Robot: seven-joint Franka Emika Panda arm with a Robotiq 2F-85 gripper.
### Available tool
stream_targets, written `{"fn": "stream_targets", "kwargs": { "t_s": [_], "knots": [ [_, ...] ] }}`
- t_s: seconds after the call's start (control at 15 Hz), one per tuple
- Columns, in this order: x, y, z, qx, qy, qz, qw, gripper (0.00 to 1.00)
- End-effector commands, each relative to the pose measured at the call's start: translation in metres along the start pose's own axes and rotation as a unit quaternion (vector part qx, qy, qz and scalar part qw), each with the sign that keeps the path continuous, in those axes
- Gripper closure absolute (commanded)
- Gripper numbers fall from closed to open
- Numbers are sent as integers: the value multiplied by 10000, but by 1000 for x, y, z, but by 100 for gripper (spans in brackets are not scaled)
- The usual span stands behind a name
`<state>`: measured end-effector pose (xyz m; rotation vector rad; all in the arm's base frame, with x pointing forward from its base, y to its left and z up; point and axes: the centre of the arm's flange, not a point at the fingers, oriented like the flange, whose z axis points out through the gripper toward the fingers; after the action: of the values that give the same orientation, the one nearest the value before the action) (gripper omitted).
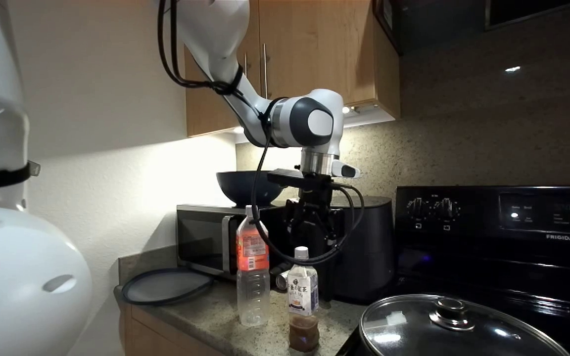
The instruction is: Put the right bottle on the air fryer
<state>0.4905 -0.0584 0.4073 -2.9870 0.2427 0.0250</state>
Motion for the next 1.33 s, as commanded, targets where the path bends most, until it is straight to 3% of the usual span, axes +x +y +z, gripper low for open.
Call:
{"fn": "stream_targets", "kwargs": {
  "t_s": [0.0,0.4,1.27],
  "knots": [
    [-8,-23,-2,3,-398,39,9992,0],
    [-19,-30,4,53,-817,156,9965,0],
    [-12,6,16,121,-916,233,9954,0]
  ]
}}
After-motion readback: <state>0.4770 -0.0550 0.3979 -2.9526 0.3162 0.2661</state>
